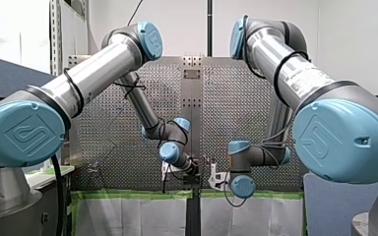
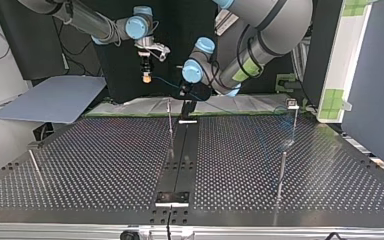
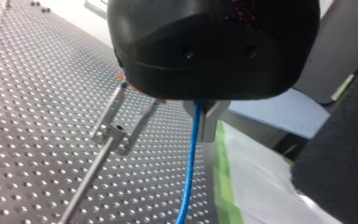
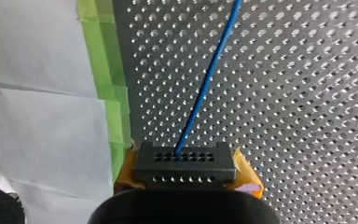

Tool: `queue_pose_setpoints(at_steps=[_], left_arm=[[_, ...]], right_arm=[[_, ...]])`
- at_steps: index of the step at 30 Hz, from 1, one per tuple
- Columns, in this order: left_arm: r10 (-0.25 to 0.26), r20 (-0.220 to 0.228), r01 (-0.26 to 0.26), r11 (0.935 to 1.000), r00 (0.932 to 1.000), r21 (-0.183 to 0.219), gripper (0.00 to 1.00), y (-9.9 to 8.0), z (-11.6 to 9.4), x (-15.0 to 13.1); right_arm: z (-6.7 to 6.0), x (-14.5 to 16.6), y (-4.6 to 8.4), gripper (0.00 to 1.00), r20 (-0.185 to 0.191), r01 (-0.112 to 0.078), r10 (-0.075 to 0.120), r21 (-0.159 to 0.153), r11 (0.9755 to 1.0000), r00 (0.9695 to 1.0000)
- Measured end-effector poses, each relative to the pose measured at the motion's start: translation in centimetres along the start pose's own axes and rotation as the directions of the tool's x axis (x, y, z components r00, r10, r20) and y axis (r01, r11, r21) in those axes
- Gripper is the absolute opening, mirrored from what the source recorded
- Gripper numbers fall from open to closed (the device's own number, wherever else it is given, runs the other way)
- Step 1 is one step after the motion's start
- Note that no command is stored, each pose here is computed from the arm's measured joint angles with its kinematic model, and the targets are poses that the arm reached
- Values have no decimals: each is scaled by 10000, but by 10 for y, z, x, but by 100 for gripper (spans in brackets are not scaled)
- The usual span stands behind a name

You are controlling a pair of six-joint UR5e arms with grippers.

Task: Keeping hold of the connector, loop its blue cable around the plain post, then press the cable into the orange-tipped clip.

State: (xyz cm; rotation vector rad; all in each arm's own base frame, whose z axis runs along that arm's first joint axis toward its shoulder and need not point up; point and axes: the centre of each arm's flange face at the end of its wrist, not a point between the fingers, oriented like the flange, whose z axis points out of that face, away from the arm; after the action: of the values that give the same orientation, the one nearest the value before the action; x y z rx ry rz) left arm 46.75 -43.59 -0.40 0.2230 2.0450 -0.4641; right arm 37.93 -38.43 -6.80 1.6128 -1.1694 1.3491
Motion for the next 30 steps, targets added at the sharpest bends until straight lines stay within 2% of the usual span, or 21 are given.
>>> queue_pose_setpoints(at_steps=[4, 8, 11, 19, 23, 30], left_arm=[[-327, 351, 320, 9993, 9988, 211, 0, -5, 4, -4], [-736, 781, 692, 9959, 9942, 584, 0, -12, 12, -13], [-945, 873, 886, 9936, 9917, 698, 0, -14, 20, -13], [-503, 667, 490, 9986, 9965, 197, 0, -11, 39, -7], [-489, 863, 472, 9987, 9951, 211, 0, -15, 47, -19], [-578, 962, 561, 9982, 9937, 203, 0, -13, 50, -25]], right_arm=[[9, 3, 1, 0, -69, -7, 7, -32, 10000, 10000], [19, 8, 4, 0, -35, 53, -54, -133, 9999, 10000], [25, 11, 8, 0, -14, 81, -81, -212, 9997, 10000], [33, 14, 17, 0, 105, 219, -215, -417, 9989, 9997], [36, 15, 21, 0, 89, 222, -218, -485, 9986, 9997], [40, 17, 25, 0, 58, 208, -205, -552, 9983, 9998]])
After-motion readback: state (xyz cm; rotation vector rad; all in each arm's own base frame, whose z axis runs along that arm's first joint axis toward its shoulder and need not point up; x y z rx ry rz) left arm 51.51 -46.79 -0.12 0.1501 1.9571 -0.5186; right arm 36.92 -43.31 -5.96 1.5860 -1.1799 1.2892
